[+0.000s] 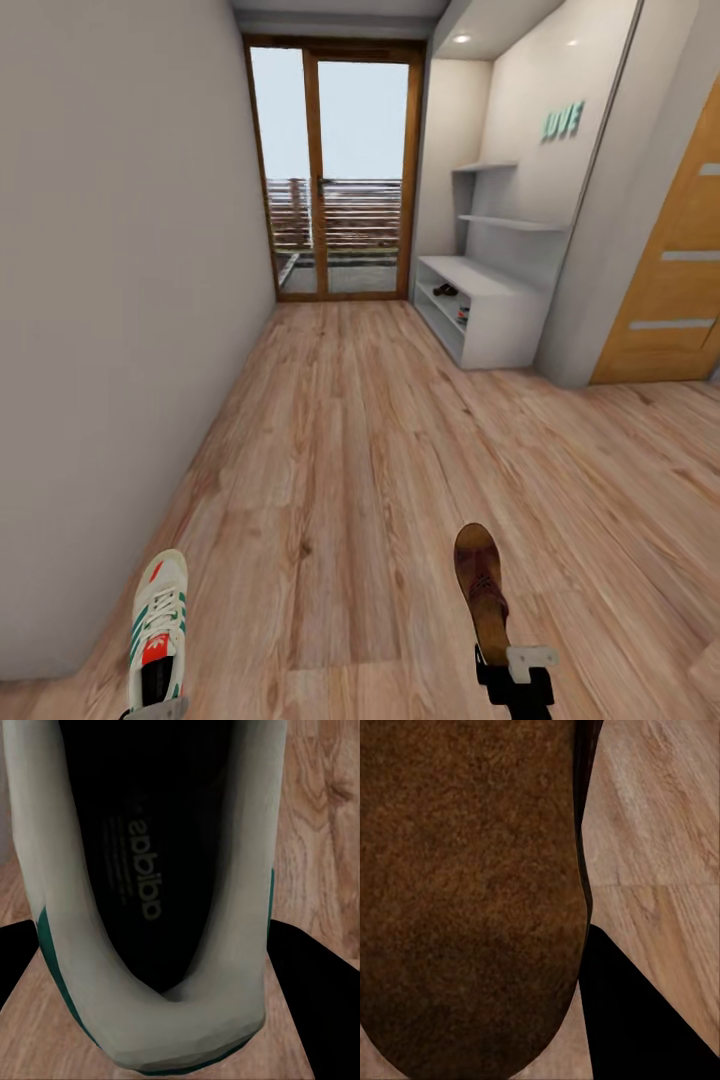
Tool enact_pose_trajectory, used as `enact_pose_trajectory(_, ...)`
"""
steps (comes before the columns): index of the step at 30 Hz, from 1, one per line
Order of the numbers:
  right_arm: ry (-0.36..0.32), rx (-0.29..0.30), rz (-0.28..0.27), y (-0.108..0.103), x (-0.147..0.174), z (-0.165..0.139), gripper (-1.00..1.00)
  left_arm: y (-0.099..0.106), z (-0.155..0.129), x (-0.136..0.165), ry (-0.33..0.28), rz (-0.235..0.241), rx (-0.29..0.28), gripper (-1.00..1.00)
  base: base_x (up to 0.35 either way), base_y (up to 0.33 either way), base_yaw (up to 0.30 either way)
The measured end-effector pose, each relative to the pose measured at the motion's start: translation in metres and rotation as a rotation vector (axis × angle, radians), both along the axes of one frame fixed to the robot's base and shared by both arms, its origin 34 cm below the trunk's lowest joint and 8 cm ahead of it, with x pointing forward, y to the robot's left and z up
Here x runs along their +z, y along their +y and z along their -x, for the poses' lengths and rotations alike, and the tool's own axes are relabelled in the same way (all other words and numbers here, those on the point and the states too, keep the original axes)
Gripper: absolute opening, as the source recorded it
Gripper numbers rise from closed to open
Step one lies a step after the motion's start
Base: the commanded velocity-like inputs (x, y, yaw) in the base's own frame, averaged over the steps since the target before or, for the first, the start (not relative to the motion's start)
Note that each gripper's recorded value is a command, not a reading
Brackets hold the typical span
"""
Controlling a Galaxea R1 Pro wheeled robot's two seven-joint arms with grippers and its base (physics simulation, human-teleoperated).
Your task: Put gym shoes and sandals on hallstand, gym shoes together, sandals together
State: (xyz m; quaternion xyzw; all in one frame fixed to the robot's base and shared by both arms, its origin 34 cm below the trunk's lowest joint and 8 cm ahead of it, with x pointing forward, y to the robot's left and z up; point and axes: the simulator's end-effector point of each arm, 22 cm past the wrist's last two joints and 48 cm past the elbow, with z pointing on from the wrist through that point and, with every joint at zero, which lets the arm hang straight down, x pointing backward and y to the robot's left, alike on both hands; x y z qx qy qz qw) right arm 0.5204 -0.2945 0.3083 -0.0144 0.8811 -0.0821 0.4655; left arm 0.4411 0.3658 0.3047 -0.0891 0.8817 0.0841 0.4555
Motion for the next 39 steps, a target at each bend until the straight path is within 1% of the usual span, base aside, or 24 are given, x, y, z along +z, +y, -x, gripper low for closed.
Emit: enact_pose_trajectory(39, 0.003, 0.005, 0.007, -0.0037, -0.0005, 0.0008, -1.00, 0.0000, -0.0002, 0.0002, -0.001, 0.000, 0.000, -1.00, 0.336, 0.000, 0.000)
